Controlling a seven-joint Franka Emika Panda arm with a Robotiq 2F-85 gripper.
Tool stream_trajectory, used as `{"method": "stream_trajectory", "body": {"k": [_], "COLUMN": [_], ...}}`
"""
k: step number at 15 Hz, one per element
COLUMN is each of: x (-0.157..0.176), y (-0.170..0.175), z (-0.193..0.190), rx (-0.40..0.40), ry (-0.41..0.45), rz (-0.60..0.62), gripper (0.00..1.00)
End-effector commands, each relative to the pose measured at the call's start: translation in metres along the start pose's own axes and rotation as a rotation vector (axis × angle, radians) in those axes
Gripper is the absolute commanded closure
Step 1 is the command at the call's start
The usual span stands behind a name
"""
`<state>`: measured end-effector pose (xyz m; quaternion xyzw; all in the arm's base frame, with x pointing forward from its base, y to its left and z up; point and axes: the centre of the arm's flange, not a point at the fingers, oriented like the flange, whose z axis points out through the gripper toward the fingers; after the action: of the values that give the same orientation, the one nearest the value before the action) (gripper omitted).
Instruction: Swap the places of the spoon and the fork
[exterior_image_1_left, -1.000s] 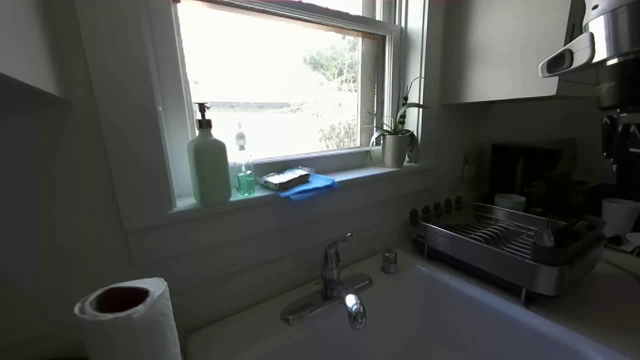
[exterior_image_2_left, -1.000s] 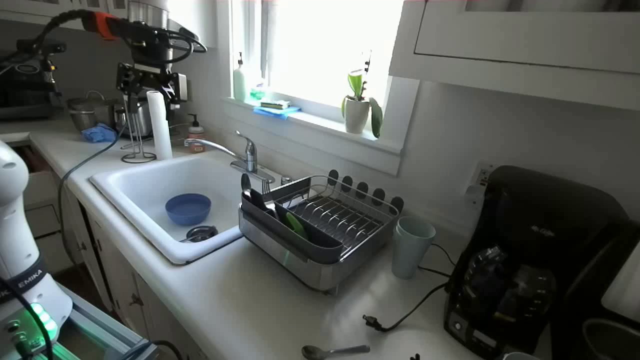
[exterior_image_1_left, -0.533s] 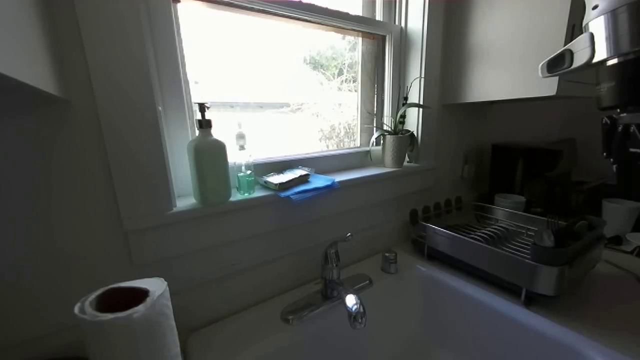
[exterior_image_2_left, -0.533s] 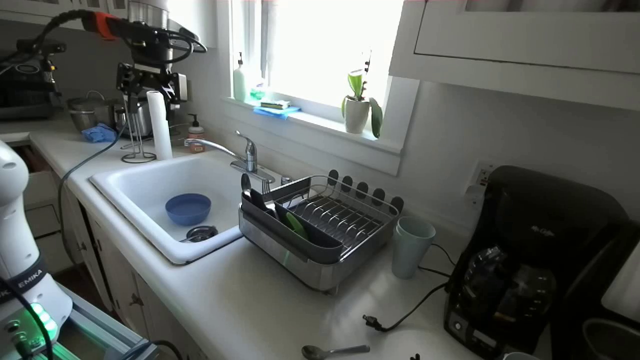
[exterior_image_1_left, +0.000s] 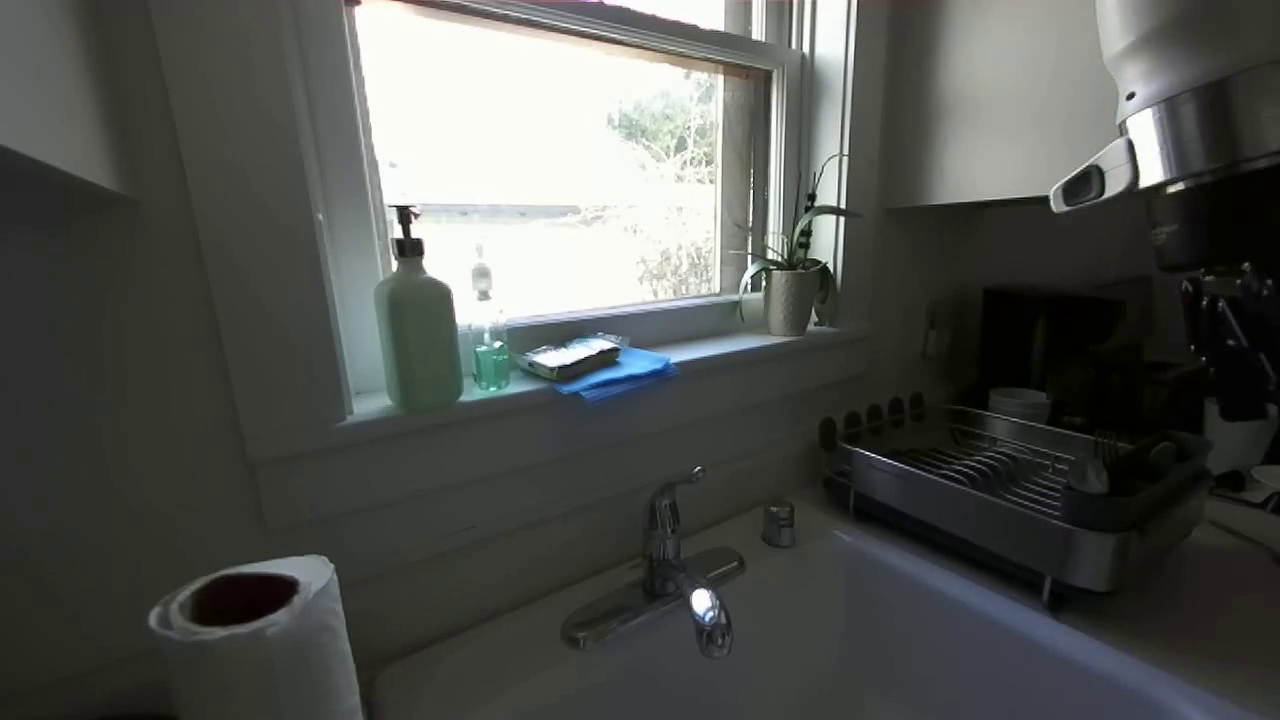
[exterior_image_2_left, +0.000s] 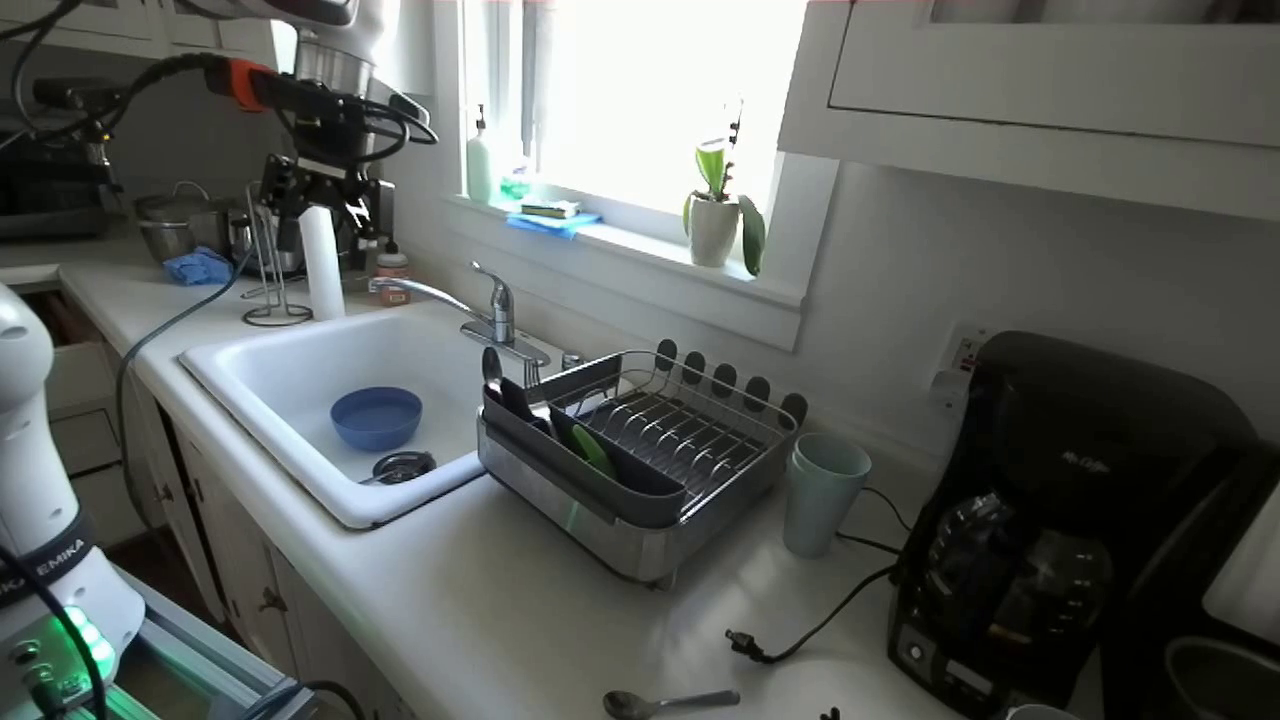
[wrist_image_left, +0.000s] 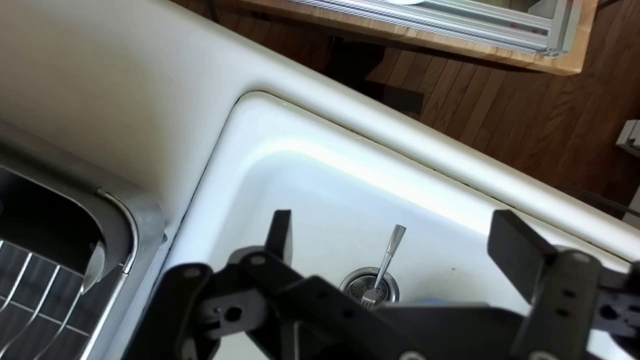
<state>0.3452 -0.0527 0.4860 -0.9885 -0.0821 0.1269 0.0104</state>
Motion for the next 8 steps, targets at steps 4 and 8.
{"method": "stream_trajectory", "body": {"k": [4,8], "x": [0.021,0.028], "y": [0.036,0.061], "z": [0.031,0.049], "rx": [-0.022,-0.058], "ry": [0.005,0.034], "rz": [0.041,0.065], "gripper": [0.00,0.00]}}
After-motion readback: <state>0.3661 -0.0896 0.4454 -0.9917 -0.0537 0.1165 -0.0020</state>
